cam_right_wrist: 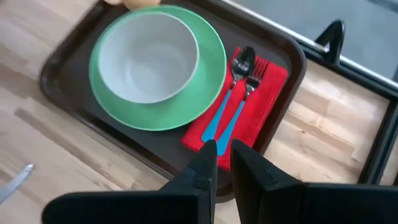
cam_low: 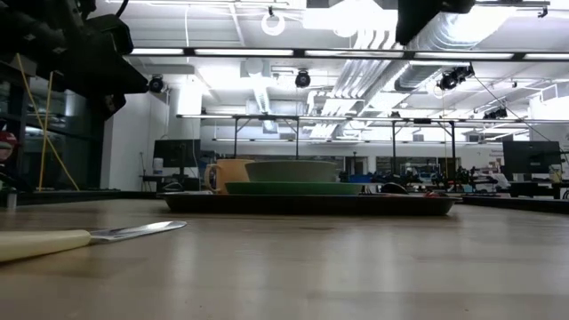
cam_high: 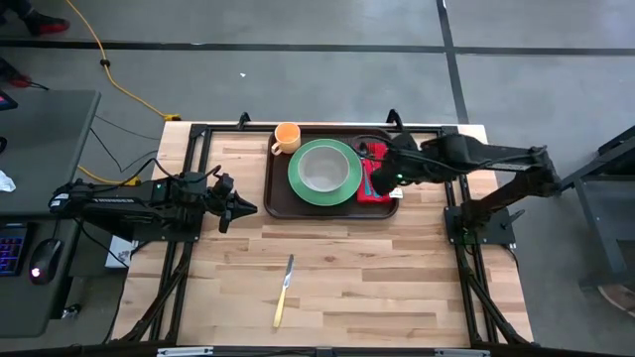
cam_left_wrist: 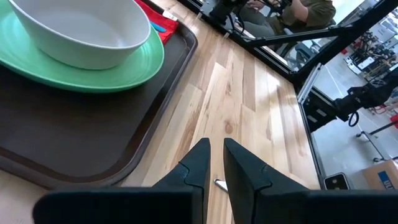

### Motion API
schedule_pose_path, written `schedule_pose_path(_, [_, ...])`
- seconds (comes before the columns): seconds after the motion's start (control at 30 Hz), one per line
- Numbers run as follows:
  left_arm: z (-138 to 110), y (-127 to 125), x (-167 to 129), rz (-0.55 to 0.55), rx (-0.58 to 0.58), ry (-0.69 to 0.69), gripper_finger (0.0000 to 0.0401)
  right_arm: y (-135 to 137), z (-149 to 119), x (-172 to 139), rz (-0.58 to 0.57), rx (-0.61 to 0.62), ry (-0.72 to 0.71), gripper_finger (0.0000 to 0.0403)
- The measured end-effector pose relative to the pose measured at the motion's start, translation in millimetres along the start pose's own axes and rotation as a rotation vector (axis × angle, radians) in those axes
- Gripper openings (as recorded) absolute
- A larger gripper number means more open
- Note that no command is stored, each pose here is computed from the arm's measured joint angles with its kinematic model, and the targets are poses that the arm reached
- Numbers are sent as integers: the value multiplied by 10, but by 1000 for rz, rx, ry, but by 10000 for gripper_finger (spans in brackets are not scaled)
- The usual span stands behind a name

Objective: Set up tray
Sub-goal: Put the yellow knife on top of the red napkin to the right of the blue fork

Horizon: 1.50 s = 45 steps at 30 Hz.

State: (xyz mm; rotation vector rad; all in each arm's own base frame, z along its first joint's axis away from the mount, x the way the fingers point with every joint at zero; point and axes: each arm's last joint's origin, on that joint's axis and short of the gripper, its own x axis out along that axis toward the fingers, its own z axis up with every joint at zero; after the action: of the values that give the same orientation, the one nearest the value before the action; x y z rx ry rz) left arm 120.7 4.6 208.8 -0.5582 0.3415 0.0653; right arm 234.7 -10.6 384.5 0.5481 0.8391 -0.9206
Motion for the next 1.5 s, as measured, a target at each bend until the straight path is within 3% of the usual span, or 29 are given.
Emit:
schedule_pose_path(0.47, [42,-26,-1,-28,-38,-43,76,-23,-298,-448,103,-45,-164,17])
schedule_pose_path(0.77, [41,-25,-1,-27,-39,-42,76,-87,-519,-600,77,-108,-195,16])
schedule_pose_path(1.5, [-22,27,152,34,-100,59,76,-856,-319,-871,83,-167,-286,16])
